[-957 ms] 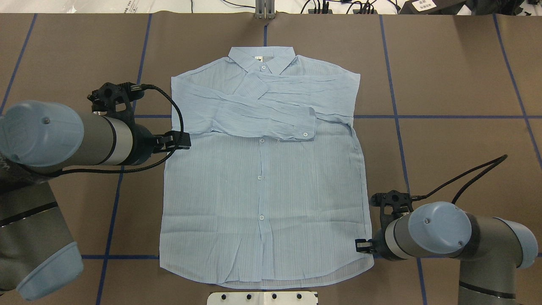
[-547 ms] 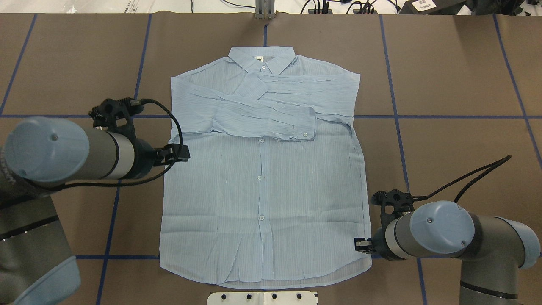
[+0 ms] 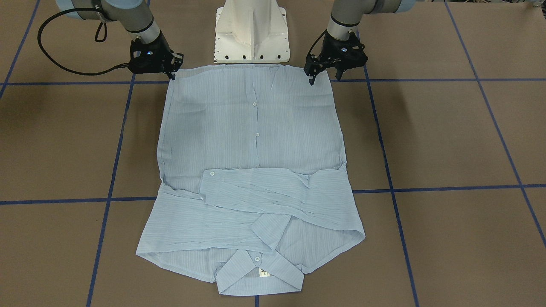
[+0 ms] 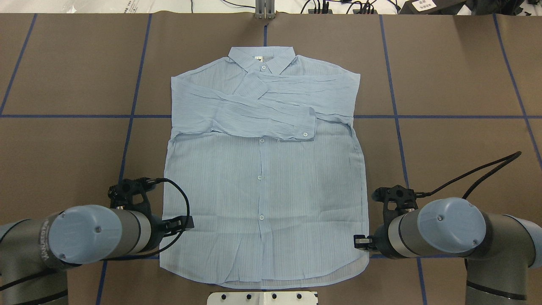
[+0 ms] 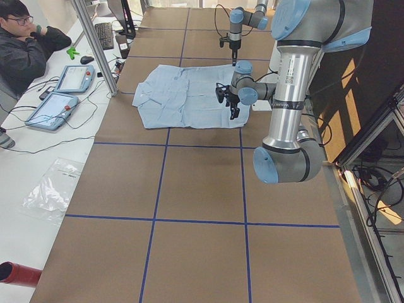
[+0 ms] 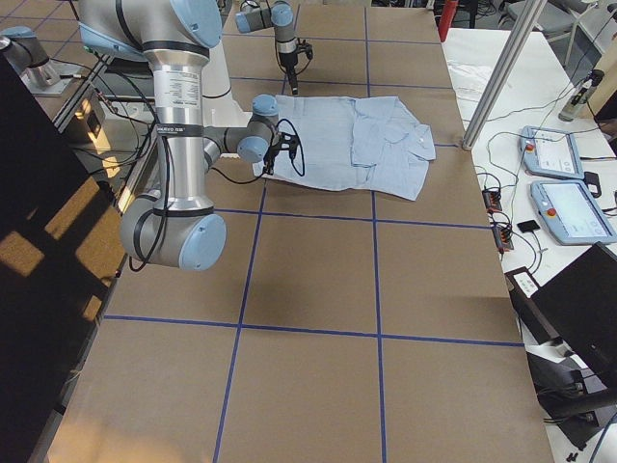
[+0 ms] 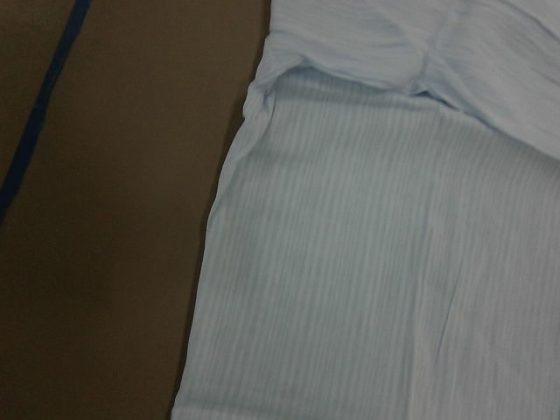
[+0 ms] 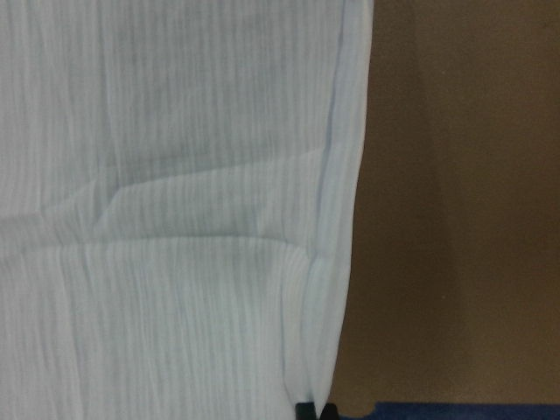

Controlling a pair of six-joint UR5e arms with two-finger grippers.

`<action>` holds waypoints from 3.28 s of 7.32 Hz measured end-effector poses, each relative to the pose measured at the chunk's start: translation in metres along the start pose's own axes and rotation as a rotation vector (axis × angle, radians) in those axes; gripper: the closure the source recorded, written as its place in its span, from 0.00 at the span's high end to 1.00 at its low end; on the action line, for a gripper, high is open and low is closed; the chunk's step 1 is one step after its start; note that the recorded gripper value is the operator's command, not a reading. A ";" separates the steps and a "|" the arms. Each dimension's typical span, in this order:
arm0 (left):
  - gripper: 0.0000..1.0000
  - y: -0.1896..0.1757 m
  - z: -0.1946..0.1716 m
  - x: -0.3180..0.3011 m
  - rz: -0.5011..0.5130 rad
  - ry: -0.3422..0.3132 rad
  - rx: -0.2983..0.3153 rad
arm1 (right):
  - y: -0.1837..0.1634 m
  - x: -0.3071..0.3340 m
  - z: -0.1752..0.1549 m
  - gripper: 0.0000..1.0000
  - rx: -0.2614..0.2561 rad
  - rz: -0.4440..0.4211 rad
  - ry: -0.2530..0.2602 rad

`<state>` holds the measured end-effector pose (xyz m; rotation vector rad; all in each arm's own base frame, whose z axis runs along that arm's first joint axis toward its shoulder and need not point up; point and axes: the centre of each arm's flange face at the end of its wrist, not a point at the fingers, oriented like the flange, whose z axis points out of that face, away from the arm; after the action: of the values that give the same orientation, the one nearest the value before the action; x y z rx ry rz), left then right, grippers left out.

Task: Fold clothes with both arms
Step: 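Move the left gripper to its nearest hem corner while the right gripper holds, then grasp both hem corners and lift them up over the shirt toward the collar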

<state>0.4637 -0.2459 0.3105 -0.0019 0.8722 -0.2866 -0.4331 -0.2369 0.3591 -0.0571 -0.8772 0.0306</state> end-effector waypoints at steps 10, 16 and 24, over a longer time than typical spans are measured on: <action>0.49 0.027 0.045 -0.021 0.027 -0.102 -0.037 | -0.007 -0.002 -0.006 0.00 0.005 0.008 -0.013; 0.00 0.028 0.045 -0.022 0.031 -0.104 -0.044 | -0.013 0.001 -0.017 0.00 0.018 0.018 -0.022; 0.00 -0.009 0.010 -0.018 0.097 -0.050 -0.026 | -0.052 0.008 -0.052 0.00 -0.018 0.083 -0.085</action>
<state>0.4585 -0.2512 0.3316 0.0092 0.8235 -0.1843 -0.3878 -0.2908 0.3350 -0.1098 -0.9597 0.1035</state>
